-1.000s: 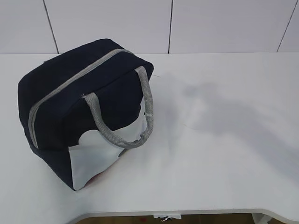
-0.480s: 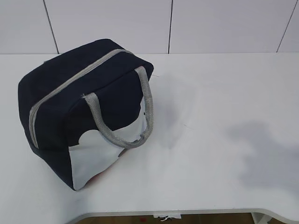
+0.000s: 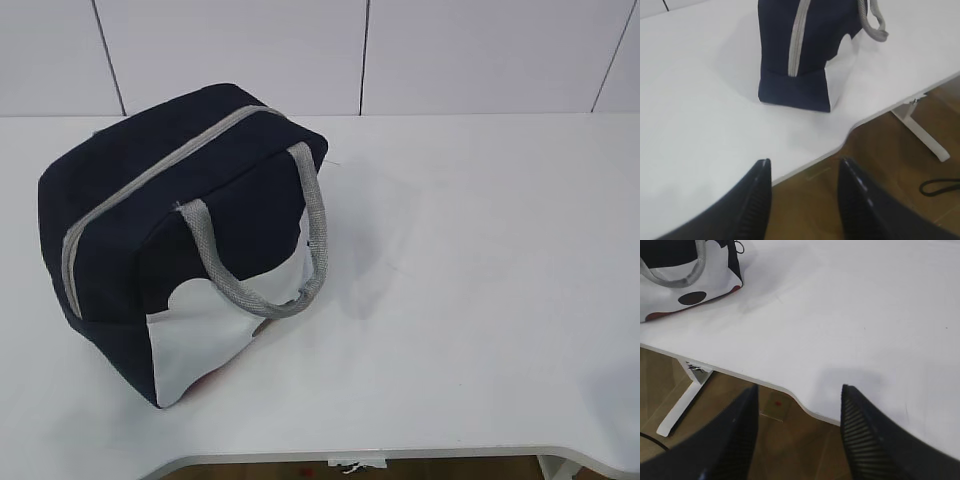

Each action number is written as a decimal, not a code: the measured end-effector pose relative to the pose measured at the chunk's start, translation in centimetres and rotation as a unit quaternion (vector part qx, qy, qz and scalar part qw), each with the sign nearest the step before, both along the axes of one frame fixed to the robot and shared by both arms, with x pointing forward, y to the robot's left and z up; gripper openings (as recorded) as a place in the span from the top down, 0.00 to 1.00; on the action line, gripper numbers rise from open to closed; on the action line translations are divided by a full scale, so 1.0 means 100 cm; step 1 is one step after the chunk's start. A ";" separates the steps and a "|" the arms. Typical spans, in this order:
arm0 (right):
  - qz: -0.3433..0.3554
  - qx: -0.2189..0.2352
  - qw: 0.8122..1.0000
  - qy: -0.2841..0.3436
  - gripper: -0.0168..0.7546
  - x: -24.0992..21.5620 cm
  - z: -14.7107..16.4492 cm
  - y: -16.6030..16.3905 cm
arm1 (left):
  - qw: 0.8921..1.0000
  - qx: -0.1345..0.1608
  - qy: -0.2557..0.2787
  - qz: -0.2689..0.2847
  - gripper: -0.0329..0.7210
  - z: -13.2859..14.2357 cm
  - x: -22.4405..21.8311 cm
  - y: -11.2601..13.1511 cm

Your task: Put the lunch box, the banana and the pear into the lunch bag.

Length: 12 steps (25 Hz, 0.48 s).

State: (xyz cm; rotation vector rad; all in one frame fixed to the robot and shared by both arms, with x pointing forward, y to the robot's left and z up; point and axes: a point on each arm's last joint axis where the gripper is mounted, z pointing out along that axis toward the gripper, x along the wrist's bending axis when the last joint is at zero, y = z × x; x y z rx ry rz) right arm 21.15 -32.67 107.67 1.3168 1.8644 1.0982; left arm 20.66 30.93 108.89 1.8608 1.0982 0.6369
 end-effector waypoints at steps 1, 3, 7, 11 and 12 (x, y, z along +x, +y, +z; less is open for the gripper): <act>-0.001 -0.001 1.000 0.000 0.44 0.000 -0.001 0.000 | 1.000 -0.002 -0.006 0.000 0.52 -0.005 -0.003 0.001; 0.000 -0.007 1.000 0.004 0.44 0.001 -0.004 0.000 | 1.000 0.004 0.008 0.001 0.52 -0.014 0.002 -0.001; 0.005 -0.017 0.999 0.026 0.44 0.009 -0.019 0.005 | 0.999 0.017 0.027 0.006 0.52 -0.032 0.013 -0.005; 0.019 -0.008 0.999 0.029 0.44 0.015 -0.027 0.012 | 1.000 0.014 0.006 0.013 0.52 -0.031 0.018 -0.005; 0.025 -0.004 0.999 0.022 0.44 0.017 -0.028 0.014 | 1.000 0.014 0.000 0.016 0.52 -0.034 0.021 -0.006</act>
